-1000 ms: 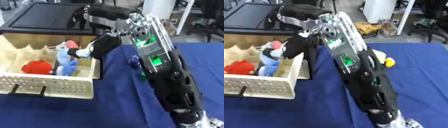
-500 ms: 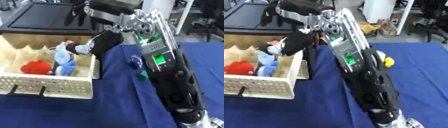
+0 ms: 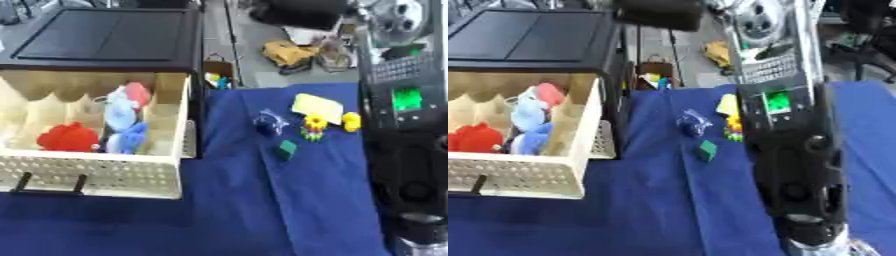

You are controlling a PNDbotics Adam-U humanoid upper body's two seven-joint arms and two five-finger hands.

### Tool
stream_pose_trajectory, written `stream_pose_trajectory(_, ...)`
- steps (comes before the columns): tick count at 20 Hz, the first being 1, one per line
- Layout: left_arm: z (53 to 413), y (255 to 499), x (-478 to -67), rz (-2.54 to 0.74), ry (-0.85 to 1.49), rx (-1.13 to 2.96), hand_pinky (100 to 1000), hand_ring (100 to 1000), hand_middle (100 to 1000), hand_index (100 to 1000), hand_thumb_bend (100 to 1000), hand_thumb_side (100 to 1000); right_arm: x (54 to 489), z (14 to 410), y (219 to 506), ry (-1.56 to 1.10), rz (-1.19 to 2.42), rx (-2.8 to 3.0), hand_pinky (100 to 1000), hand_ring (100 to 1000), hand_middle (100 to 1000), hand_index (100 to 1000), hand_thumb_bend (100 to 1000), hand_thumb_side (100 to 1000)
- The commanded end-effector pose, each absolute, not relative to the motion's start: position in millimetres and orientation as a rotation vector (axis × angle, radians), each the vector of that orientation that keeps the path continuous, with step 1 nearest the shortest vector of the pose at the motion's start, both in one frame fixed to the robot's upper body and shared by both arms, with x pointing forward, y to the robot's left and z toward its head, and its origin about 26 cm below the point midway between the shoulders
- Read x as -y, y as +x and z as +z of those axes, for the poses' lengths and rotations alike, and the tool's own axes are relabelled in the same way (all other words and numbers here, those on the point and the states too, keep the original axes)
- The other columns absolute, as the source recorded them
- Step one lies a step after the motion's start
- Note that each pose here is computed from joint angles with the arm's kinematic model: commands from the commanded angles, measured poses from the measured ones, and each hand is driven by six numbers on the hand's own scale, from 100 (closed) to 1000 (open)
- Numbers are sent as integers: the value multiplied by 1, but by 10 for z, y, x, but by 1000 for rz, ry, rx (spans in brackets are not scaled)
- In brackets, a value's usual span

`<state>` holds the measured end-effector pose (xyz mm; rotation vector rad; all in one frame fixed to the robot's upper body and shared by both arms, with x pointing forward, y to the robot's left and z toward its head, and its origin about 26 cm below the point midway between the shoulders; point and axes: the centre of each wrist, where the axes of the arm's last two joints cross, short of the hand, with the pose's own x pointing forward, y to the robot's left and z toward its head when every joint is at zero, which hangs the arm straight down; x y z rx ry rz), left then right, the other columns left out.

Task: Pick up objects from table and place into drawer.

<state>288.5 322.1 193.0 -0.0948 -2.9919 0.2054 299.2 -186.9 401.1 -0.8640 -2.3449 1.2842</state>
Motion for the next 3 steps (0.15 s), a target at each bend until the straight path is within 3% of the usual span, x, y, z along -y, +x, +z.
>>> stream_pose_trajectory(1,1983,2857,-3253,183,-75,3020,792,851,815,914,287,1000,2096,4100,2848,-947,1201,2435,791,876,825,856,100,1000)
stream_pose_trajectory(3,1972,2853,-3256,188,-69,3021,792,851,814,914,288,1000,2222,4080,2856,-950,1148,2476,797,883,828,850,100,1000)
